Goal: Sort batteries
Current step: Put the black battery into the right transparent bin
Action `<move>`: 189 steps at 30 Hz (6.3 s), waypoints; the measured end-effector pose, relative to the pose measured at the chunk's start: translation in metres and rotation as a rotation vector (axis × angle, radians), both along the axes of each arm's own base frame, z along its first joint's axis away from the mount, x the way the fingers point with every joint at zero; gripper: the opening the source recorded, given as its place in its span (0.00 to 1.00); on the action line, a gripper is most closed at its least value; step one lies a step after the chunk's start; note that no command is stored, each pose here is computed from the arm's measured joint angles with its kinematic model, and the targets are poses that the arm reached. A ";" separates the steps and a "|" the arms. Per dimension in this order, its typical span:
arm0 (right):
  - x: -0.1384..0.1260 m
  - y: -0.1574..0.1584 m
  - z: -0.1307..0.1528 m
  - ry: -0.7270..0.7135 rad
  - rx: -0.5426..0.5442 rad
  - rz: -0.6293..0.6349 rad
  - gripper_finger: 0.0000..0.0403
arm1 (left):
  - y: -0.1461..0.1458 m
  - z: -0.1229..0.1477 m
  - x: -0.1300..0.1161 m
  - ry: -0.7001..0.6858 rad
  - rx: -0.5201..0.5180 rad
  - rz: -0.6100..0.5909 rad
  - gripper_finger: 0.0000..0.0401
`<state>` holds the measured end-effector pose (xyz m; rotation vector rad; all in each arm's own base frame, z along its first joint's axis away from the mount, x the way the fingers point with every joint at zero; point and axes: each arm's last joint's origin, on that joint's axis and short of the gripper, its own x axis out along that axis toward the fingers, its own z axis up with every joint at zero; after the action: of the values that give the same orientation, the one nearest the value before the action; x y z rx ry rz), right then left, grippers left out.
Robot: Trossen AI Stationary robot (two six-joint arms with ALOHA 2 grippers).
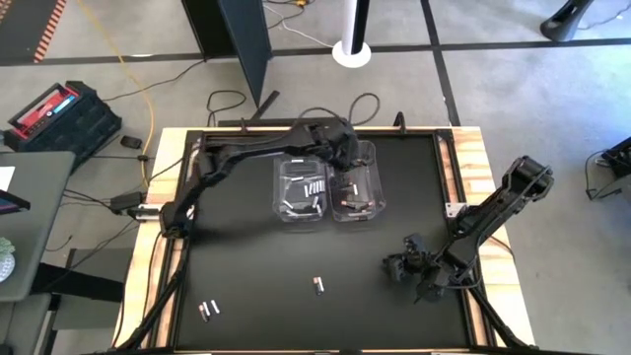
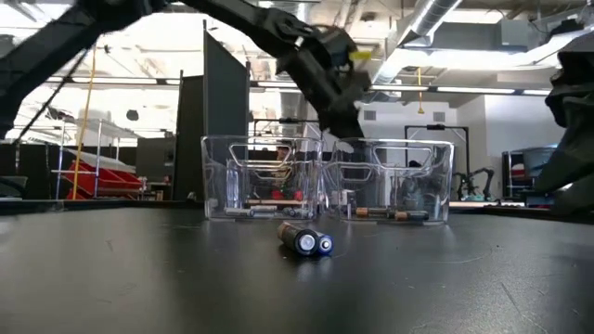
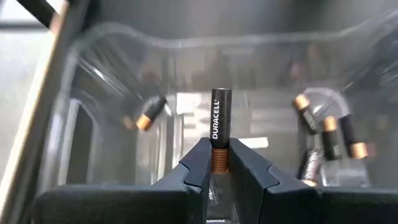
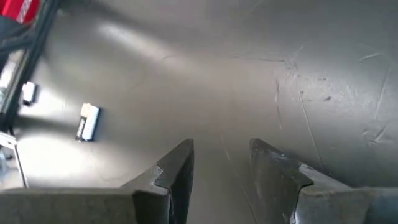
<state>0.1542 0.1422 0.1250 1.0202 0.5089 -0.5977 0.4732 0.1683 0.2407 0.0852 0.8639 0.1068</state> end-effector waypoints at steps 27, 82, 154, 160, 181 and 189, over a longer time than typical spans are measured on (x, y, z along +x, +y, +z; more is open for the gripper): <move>0.011 -0.012 0.000 -0.015 0.030 -0.098 0.43 | -0.009 -0.059 0.033 0.214 -0.034 -0.046 0.10; 0.018 0.002 0.007 0.026 -0.193 0.326 0.43 | -0.173 0.102 -0.018 0.081 -0.049 0.154 0.17; 0.069 0.000 0.077 0.075 -0.273 0.257 0.43 | -0.286 -0.069 -0.149 -0.357 -0.014 -0.511 0.40; 0.069 0.001 0.077 0.076 -0.273 0.264 0.43 | -0.289 -0.075 -0.124 -0.338 -0.100 -0.596 0.40; 0.062 0.008 0.075 0.109 -0.258 0.330 0.43 | -0.281 -0.099 -0.123 -0.172 -0.071 -0.599 0.40; 0.063 0.008 0.075 0.103 -0.248 0.323 0.43 | -0.282 -0.116 -0.120 -0.134 -0.109 -0.549 0.40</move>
<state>0.2168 0.1501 0.2004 0.6567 0.6578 -0.4132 0.3531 -0.1135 0.1249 0.2079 0.6860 -0.4439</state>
